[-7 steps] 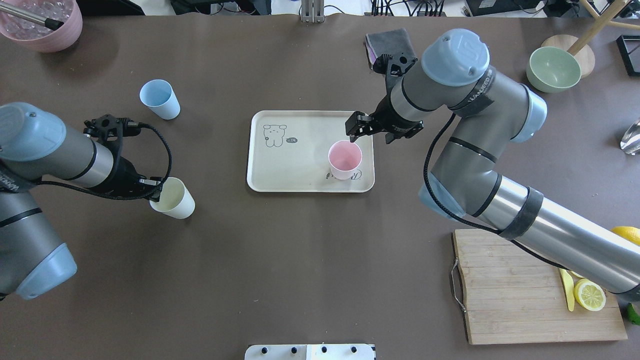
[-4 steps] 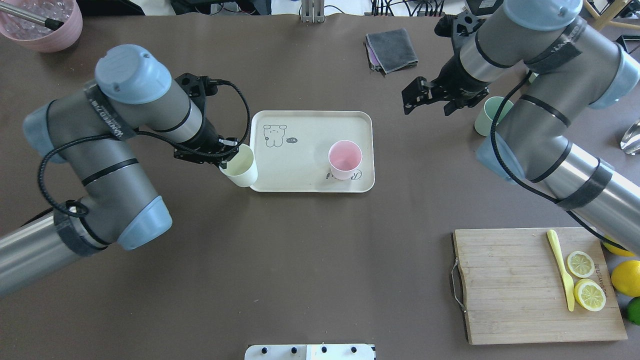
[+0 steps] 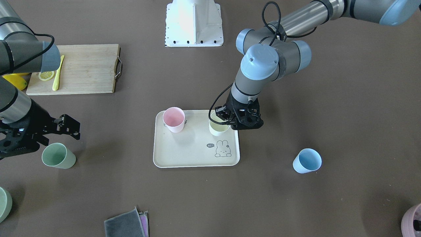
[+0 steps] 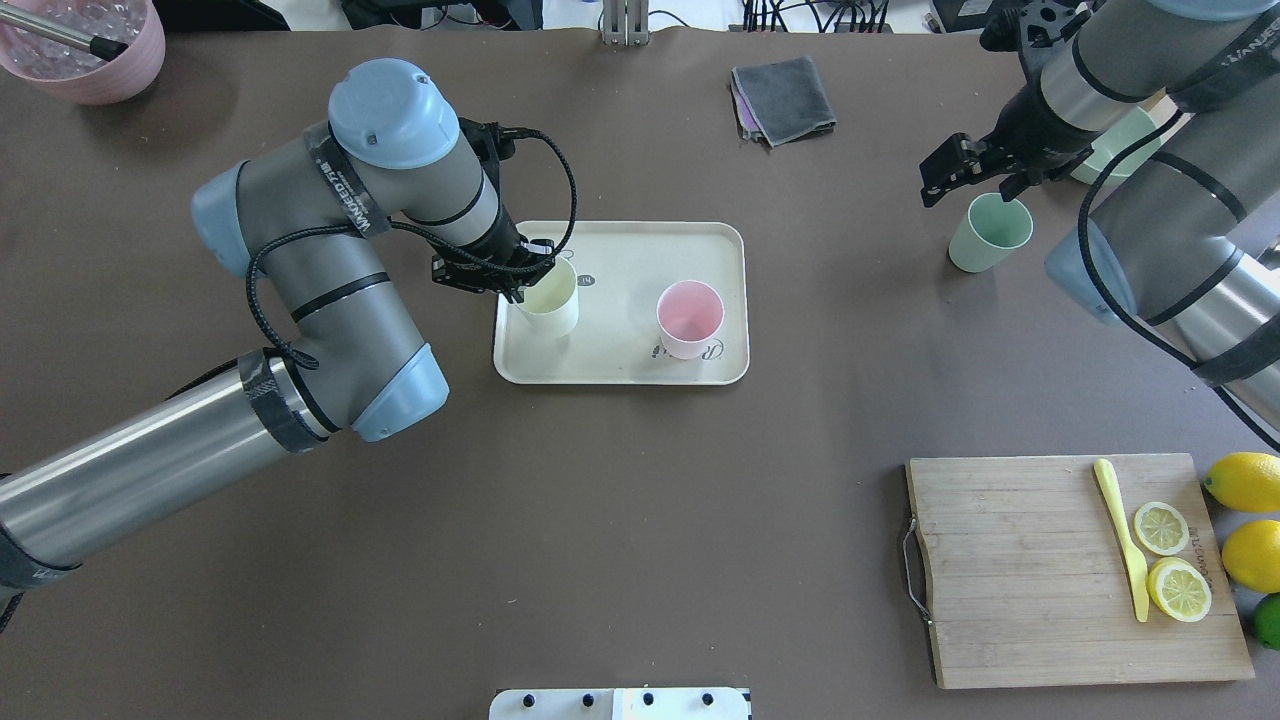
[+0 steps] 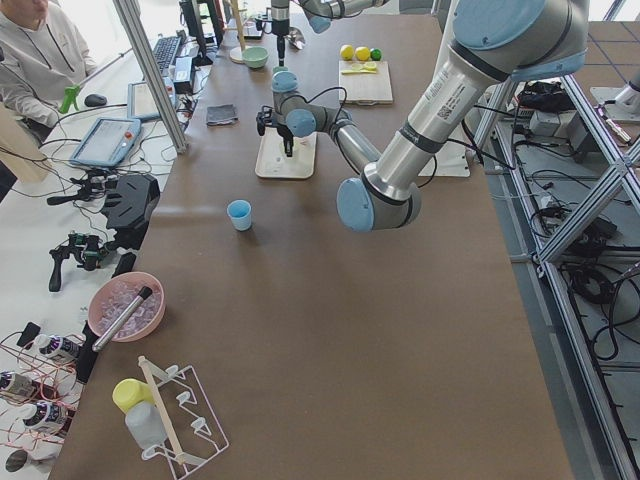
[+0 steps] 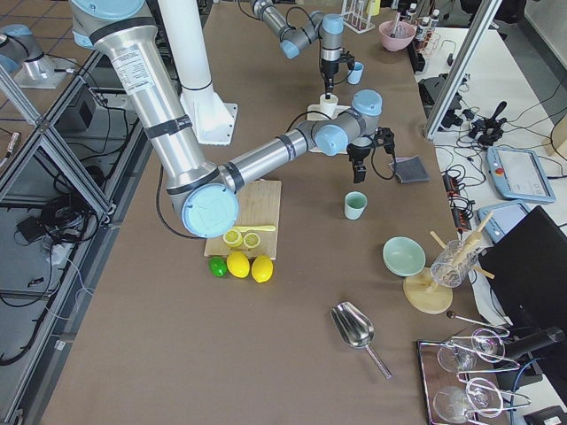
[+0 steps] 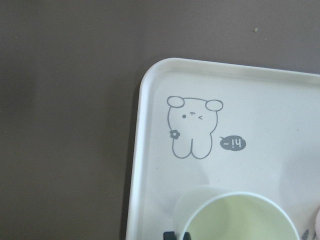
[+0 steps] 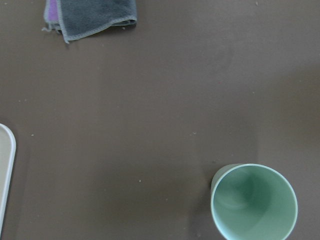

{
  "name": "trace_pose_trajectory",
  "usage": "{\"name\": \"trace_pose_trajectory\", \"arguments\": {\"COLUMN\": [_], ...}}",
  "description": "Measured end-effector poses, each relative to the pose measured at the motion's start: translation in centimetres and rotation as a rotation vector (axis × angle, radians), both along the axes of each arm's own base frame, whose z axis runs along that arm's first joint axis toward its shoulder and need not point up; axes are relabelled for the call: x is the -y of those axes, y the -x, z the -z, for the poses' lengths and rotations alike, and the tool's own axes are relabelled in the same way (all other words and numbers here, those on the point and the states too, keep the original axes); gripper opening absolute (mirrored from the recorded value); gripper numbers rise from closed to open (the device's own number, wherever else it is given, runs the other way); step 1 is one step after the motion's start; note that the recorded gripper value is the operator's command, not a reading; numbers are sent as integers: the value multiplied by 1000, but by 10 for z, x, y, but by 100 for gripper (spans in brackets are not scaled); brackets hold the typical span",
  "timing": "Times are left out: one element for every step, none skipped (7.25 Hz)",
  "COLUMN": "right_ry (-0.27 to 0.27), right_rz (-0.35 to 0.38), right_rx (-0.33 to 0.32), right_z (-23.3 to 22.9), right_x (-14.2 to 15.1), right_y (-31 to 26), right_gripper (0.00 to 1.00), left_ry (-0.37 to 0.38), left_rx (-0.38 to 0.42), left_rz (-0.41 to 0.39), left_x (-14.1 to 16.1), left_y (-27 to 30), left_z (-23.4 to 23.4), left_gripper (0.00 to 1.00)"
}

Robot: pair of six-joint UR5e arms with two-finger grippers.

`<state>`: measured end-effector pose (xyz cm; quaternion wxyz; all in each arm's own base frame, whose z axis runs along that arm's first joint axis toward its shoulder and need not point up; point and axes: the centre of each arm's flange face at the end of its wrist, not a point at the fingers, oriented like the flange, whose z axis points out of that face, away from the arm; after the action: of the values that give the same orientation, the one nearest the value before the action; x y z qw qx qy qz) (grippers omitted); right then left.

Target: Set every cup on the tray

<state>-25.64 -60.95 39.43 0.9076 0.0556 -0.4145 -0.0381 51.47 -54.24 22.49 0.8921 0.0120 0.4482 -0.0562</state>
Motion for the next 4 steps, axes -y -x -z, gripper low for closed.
{"name": "trace_pose_trajectory", "arguments": {"right_ry": [28,46,53,64], "right_rz": [-2,3,17,26], "right_rx": [-16,-37,-57,-72], "right_z": [-20,-41,-60,-75], "right_x": [9,17,23,26], "right_y": [-5,-10,-14,-15], "right_gripper": [100,100,99,87], "left_ry": [-6,-15,-21,-25], "left_rx": [6,7,5,3], "left_rz": [18,34,41,46], "left_x": [0,1,1,3], "left_y": [-8,-13,-15,-14], "left_z": [2,8,14,19], "left_gripper": [98,98,98,98]}}
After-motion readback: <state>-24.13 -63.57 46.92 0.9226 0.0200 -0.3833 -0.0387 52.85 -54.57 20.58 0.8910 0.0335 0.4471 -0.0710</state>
